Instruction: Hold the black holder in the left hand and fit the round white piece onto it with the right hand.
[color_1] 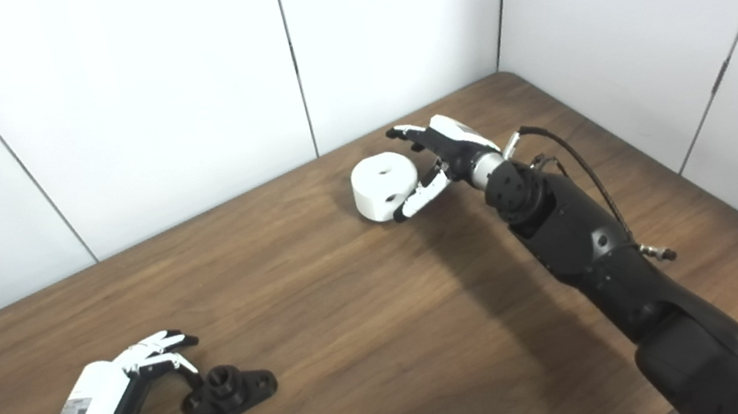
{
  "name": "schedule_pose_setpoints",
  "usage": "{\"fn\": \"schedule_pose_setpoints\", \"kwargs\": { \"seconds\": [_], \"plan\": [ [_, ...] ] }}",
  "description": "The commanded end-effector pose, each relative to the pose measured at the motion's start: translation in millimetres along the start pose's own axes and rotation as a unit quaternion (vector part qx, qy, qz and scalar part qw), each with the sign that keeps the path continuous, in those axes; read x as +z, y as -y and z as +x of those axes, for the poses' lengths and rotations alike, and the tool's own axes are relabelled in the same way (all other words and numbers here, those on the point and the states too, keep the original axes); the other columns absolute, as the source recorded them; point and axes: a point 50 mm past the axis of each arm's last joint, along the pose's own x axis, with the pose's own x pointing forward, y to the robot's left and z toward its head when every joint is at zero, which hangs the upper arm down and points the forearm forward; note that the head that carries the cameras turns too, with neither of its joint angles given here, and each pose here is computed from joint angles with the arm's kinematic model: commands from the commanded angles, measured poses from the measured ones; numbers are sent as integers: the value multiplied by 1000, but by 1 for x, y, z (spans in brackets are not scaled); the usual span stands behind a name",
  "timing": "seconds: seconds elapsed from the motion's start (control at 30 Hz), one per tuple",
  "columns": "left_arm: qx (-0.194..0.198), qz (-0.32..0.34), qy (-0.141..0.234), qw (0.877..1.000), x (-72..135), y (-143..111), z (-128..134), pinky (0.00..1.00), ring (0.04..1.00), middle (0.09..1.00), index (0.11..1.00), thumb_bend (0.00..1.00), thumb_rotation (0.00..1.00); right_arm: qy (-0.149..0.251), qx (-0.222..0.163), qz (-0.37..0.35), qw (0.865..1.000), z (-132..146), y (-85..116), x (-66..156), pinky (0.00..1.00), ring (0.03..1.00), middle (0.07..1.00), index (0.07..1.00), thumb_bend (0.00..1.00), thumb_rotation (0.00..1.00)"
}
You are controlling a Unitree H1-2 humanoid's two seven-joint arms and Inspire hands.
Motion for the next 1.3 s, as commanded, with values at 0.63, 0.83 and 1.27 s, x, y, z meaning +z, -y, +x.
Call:
{"fn": "schedule_pose_setpoints", "kwargs": {
  "seconds": [0.63, 0.83, 1.27],
  "plan": [
    [-103, 7, -61, 993, -16, 37, -42, 807, 860, 805, 481, 524, 53, 38, 31, -17, 999, 6, -25, 13, 821, 922, 915, 772, 886, 187],
    [-99, 5, -53, 994, -17, 39, -42, 789, 853, 800, 481, 524, 54, 40, 33, 15, 999, 7, -35, 13, 904, 935, 881, 595, 844, 91],
    [-99, -1, -55, 994, -14, 39, -40, 803, 862, 803, 481, 525, 55, 59, -2, 23, 998, 5, -52, 7, 871, 863, 797, 480, 522, 128]
  ]
}}
